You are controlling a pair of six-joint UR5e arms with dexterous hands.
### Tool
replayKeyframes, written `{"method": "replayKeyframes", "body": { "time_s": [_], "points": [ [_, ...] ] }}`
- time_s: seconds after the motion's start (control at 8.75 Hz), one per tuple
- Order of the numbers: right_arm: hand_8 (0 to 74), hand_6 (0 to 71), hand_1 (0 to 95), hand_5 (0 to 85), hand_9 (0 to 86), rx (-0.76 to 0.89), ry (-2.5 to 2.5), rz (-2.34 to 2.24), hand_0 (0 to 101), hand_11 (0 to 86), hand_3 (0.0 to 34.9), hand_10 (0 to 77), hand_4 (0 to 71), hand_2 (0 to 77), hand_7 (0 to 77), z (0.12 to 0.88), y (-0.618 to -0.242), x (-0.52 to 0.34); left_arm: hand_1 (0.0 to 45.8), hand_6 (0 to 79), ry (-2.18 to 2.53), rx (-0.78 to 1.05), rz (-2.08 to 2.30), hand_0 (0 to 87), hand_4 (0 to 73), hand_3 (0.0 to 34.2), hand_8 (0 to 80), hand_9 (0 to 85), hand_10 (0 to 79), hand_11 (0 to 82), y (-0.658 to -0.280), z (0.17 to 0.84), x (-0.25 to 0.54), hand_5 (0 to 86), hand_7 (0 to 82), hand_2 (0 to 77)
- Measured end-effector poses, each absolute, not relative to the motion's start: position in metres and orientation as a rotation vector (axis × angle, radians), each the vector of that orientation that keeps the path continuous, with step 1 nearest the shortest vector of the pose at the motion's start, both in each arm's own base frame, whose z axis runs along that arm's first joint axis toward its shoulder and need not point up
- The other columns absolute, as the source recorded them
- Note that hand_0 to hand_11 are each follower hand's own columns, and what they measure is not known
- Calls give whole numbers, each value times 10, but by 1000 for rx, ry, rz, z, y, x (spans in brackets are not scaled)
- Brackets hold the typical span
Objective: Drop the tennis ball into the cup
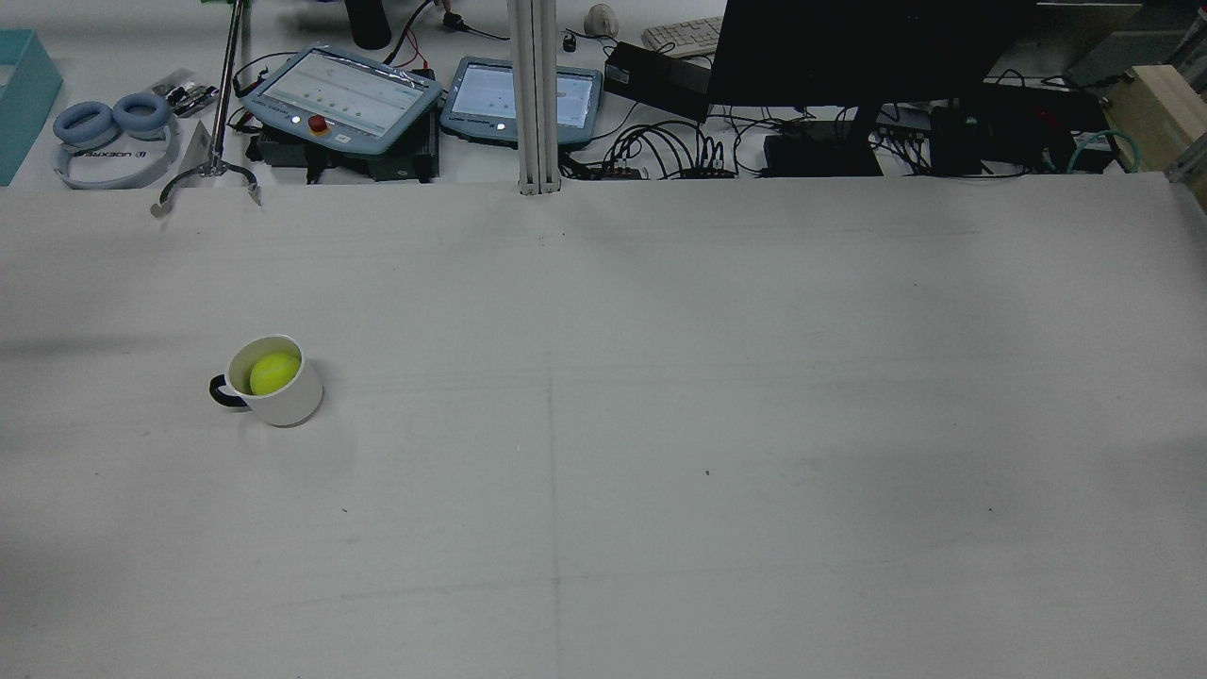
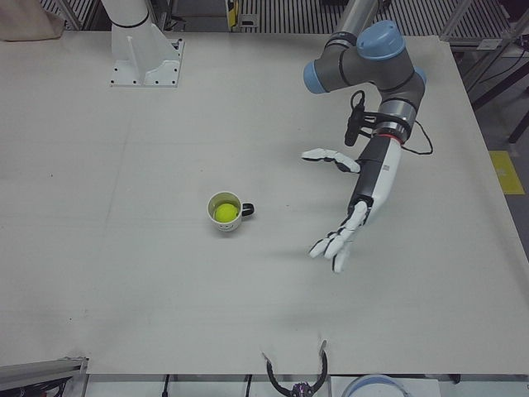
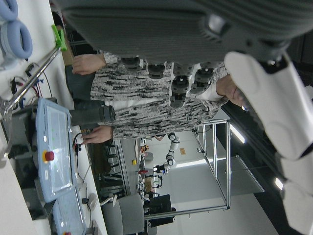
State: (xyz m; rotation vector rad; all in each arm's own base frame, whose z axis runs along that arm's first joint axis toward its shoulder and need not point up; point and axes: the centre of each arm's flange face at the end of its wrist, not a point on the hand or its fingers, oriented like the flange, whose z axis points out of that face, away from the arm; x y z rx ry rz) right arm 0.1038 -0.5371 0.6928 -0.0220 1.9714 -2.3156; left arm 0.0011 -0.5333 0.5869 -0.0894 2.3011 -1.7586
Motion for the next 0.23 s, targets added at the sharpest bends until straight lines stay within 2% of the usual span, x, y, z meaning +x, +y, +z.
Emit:
{"method": "replayKeyframes", "body": {
  "time_s": [0.11, 0.23],
  "points": [
    [0, 0, 5, 0, 0, -22, 1972, -2316, 0, 5, 0, 0, 0, 5, 0, 693, -537, 104, 71, 344, 2291, -32, -1802, 405, 136, 0, 87, 33, 16, 38, -520, 602, -32, 82, 65, 185],
    [0, 0, 5, 0, 0, -23, 1972, -2316, 0, 5, 0, 0, 0, 5, 0, 693, -537, 104, 82, 213, 2290, -2, -1820, 405, 136, 0, 65, 33, 16, 38, -513, 608, -48, 54, 76, 175]
  ]
}}
